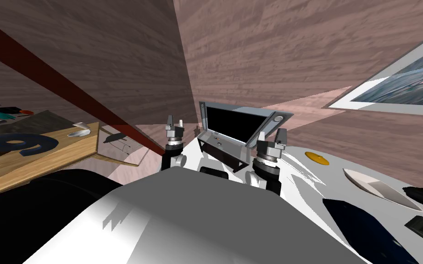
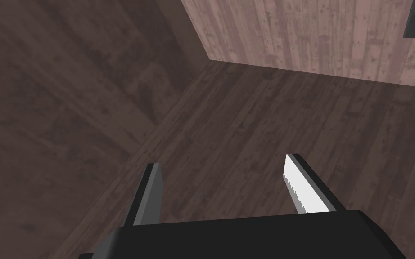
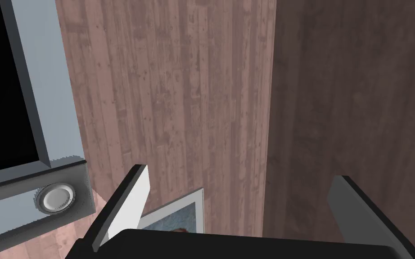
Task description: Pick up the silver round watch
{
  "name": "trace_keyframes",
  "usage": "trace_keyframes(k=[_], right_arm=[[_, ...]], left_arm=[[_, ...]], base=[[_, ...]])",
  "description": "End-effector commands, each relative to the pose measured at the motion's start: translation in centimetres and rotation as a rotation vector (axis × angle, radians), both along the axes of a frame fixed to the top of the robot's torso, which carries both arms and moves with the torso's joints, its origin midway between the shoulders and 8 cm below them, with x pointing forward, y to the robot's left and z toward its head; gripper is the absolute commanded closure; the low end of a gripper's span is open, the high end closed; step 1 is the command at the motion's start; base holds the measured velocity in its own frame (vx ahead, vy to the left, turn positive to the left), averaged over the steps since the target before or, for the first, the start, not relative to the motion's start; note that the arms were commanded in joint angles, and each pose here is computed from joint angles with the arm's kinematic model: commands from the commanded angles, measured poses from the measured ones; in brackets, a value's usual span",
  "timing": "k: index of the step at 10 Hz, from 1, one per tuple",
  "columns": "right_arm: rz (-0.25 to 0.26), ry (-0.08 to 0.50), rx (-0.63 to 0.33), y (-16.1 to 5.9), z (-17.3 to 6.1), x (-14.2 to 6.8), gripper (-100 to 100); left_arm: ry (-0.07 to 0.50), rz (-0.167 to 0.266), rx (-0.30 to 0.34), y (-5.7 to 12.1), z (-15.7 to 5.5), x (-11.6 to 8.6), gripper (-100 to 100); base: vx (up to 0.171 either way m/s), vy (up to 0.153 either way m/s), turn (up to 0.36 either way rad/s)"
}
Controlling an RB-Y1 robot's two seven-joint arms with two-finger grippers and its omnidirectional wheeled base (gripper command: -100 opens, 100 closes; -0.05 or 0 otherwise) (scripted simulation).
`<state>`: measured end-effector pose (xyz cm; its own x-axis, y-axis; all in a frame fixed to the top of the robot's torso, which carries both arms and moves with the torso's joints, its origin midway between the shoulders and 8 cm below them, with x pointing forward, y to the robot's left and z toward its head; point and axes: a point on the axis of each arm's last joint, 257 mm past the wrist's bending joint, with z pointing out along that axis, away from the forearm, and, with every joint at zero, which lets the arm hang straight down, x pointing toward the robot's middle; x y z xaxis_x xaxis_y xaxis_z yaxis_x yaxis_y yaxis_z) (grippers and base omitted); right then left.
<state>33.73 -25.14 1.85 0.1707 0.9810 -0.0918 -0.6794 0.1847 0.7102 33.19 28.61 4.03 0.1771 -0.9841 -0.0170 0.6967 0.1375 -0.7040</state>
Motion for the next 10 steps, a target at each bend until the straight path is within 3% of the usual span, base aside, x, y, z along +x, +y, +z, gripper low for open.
trace_keyframes(k=[1, 5, 10], right_arm=[[0.022, 0.025, -0.032, 0.9, -0.9, 0.4, -100], [0.07, 0.115, -0.121, 3.4, -4.5, 1.6, -100], [0.133, 0.3, -0.32, 6.9, -12.9, 2.9, -100]], left_arm=[[0.0, 0.0, 0.0, 0.0, 0.0, 0.0, 0], [0.0, 0.0, 0.0, 0.0, 0.0, 0.0, 0], [0.0, 0.0, 0.0, 0.0, 0.0, 0.0, 0]], base=[[-0.048, 0.038, 0.044], [-0.09, 0.111, 0.051], [-0.117, 0.168, 0.112]])
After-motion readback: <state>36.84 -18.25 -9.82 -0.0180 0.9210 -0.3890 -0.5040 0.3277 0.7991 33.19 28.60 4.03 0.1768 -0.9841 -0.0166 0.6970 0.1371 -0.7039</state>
